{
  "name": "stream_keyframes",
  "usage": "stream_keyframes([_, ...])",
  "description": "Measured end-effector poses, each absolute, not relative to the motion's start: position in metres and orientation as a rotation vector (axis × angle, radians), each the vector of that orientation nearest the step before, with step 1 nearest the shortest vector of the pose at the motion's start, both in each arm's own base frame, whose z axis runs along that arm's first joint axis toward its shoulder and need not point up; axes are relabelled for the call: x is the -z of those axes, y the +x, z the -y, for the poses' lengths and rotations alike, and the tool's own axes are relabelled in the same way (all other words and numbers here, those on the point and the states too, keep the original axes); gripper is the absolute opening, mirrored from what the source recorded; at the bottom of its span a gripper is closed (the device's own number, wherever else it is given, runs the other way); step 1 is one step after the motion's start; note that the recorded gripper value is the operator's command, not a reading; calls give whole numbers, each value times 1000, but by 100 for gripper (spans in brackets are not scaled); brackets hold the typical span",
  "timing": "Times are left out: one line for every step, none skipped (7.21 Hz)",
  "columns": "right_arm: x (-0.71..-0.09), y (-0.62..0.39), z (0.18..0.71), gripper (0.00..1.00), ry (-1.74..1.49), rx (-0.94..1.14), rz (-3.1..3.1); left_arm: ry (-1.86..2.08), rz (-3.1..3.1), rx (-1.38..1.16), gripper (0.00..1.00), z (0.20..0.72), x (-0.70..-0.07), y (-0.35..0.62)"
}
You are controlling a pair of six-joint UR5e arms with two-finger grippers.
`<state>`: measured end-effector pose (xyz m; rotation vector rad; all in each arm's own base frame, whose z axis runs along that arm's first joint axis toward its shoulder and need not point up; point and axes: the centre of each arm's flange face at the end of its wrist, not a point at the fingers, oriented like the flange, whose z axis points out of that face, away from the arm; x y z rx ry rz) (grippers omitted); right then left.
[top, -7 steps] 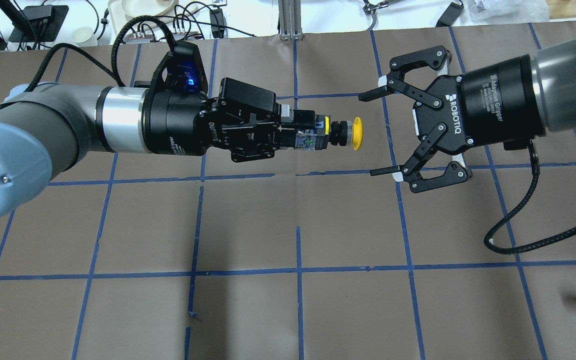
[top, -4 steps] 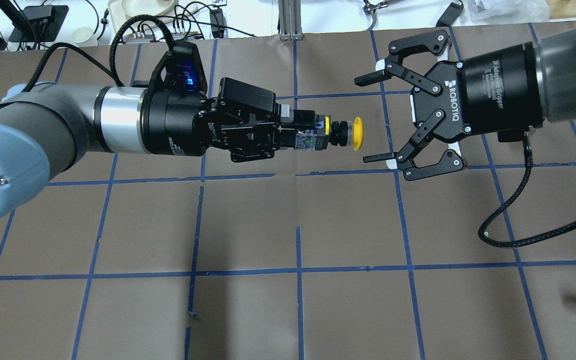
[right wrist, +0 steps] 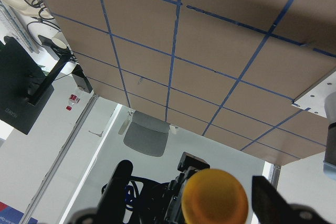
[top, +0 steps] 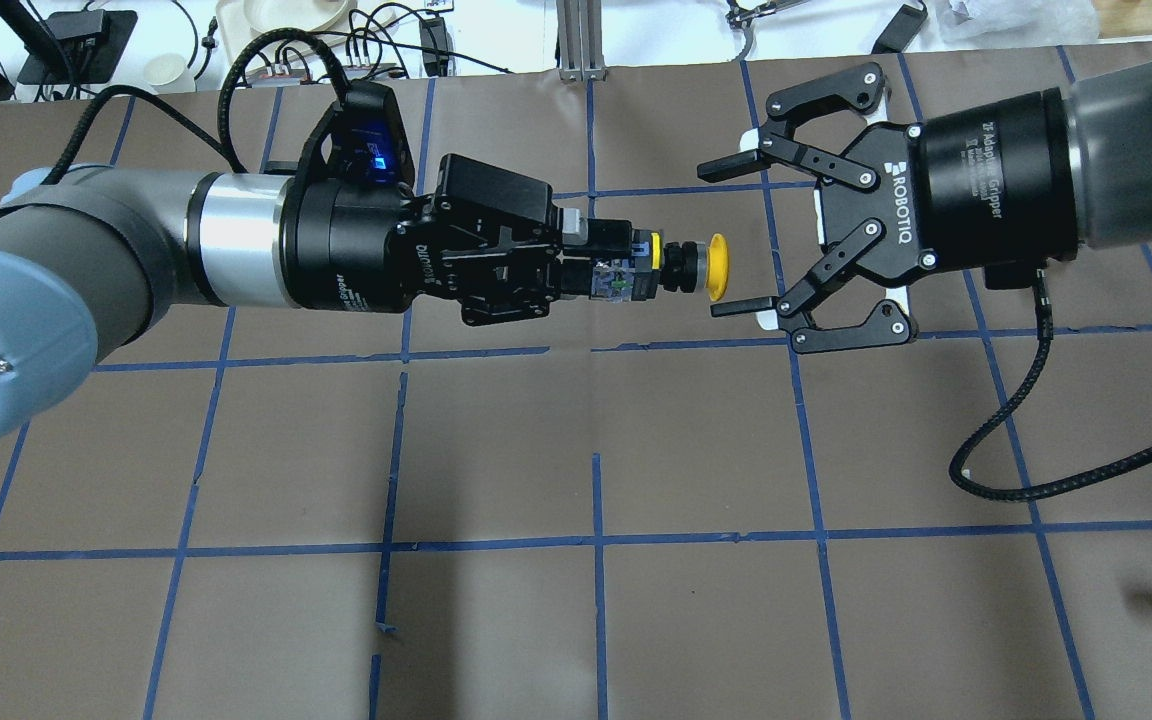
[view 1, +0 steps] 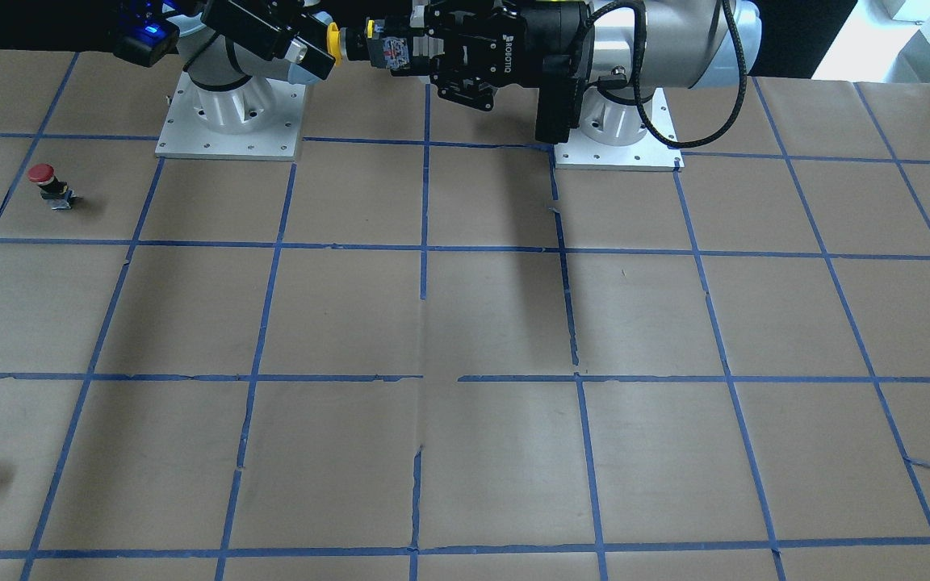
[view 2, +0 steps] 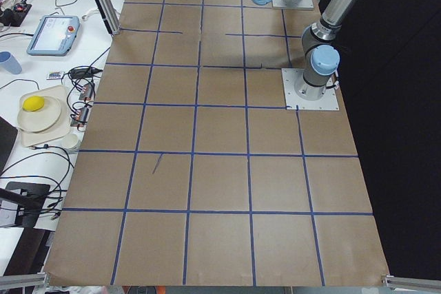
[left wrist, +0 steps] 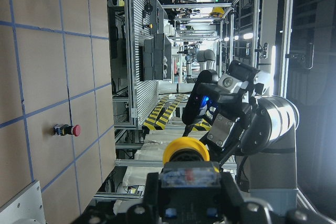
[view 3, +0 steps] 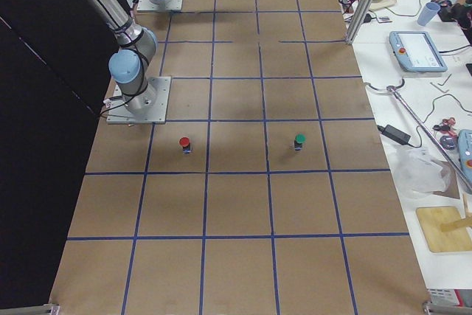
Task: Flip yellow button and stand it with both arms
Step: 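Close the right gripper on the yellow button's cap held by the left gripper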
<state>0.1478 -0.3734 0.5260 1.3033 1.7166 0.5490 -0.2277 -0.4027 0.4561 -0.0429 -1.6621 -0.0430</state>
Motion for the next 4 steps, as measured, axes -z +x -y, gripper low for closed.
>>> stream_keyframes([-526, 148, 371, 87, 1312, -563, -1713, -44, 1662, 42, 19, 402, -457, -228])
stream_keyframes([-526, 149, 369, 87, 1320, -574, -1710, -45, 1662, 41, 19, 402, -457, -228])
stream_keyframes([-525, 149, 368, 87, 1329, -587, -1707, -46, 1662, 40, 19, 401, -457, -228])
stream_keyframes([-525, 149, 365, 87, 1337, -600, -1703, -48, 1663, 39, 19, 401, -458, -228])
